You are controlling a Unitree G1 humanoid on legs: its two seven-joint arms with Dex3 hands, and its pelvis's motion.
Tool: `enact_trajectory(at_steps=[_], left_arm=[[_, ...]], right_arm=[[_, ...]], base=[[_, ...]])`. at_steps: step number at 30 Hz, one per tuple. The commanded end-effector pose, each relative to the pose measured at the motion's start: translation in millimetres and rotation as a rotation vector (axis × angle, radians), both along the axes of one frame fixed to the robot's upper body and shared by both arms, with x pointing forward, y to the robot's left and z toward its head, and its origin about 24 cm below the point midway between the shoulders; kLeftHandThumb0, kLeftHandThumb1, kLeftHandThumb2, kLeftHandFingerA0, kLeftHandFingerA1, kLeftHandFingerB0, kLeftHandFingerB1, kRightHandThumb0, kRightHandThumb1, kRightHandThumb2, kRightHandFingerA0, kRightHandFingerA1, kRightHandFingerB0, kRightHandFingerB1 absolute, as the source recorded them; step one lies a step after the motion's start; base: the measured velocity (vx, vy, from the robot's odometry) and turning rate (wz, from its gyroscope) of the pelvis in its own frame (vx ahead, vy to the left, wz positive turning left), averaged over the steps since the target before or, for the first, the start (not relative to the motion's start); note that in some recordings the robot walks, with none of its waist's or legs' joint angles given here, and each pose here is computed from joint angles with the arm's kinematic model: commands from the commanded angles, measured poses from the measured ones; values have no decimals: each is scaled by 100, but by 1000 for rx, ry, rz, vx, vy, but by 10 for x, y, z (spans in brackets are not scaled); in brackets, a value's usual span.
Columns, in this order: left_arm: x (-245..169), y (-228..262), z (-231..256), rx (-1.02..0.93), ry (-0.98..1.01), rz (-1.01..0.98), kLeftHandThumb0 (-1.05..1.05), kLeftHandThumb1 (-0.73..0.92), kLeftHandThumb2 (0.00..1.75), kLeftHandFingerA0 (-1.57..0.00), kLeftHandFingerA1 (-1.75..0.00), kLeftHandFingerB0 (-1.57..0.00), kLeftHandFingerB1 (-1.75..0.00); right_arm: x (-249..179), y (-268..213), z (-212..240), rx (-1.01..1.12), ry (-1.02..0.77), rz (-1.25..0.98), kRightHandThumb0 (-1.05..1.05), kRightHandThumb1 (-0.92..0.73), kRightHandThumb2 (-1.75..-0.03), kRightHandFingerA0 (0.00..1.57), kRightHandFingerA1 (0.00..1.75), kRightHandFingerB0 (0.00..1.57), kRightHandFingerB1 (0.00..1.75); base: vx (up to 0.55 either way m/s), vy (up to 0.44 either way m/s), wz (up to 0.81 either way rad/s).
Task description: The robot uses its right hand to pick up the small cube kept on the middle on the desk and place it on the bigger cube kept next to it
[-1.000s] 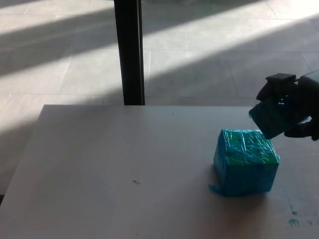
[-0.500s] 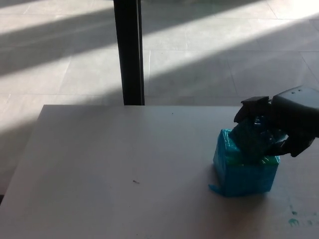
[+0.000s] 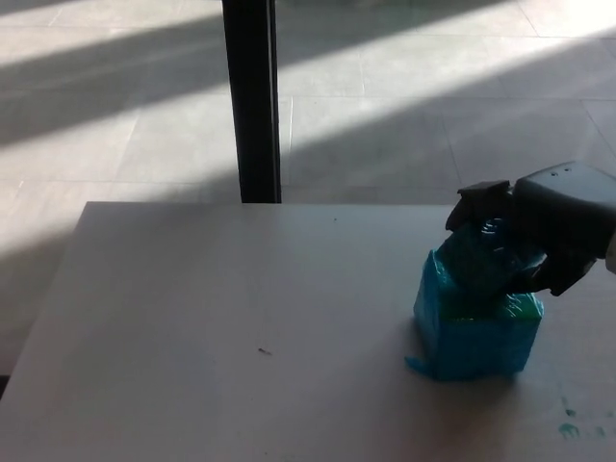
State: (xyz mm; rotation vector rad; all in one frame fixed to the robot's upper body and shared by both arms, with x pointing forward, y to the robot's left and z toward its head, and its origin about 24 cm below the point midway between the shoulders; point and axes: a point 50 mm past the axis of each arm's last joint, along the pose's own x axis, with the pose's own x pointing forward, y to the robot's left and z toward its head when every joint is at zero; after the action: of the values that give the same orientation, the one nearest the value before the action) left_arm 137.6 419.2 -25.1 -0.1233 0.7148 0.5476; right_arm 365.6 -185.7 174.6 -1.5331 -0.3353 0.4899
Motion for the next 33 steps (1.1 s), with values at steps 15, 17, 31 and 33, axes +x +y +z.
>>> enact_trajectory(at_steps=[15,17,31,33], left_arm=[[47,65,96,0,-25,23,-96,74,79,-33,-50,-28,-39],[45,69,87,4,-19,24,-96,74,79,-34,-50,-28,-39],[44,63,87,1,-20,19,-97,75,79,-32,-49,-27,-38],[39,60,103,18,-15,-9,-97,75,79,-34,-52,-28,-39]], right_arm=[[-44,100,-36,-201,67,-27,-73,-42,-81,0,16,0,16],[-56,114,-23,-214,58,-21,-81,-46,-78,0,0,0,3],[-82,32,267,-282,-34,-58,-81,-50,-85,0,7,0,0],[-72,12,381,-275,-59,-73,-85,-50,-87,0,9,0,0]], base=[[0,0,0],[0,0,0],[0,0,0],[0,0,0]])
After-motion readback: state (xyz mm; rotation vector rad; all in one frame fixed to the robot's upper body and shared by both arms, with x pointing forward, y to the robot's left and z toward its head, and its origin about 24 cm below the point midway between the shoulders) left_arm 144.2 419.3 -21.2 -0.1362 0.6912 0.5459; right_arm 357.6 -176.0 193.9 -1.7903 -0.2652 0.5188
